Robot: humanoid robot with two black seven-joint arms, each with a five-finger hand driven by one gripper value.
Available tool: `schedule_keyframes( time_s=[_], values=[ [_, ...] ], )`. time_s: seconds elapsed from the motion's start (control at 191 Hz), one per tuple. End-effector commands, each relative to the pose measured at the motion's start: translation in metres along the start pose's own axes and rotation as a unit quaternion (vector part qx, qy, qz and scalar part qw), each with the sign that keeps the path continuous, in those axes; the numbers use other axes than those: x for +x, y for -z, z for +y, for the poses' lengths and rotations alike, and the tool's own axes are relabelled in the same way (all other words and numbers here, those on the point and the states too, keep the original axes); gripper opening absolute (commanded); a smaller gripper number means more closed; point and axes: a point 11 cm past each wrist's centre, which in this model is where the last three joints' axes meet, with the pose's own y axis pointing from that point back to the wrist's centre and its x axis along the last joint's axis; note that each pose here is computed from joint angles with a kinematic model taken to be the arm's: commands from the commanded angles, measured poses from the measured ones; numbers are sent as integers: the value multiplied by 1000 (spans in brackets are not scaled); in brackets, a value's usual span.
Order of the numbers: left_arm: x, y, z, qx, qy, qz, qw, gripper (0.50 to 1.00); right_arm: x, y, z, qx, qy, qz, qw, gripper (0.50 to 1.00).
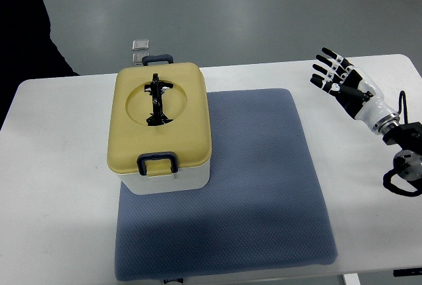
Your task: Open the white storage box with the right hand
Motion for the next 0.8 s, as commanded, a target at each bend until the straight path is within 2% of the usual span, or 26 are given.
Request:
schedule_keyframes(
  time_s=[0.0, 0.794],
  values=[
    [0, 0, 0, 0, 0, 0, 1000, 1000, 0, 0, 0, 0, 0, 0, 1000, 924],
    [0, 0, 0, 0, 0, 1, 1000, 1000, -7, -5, -2, -6, 9, 4, 1000, 924]
  ],
)
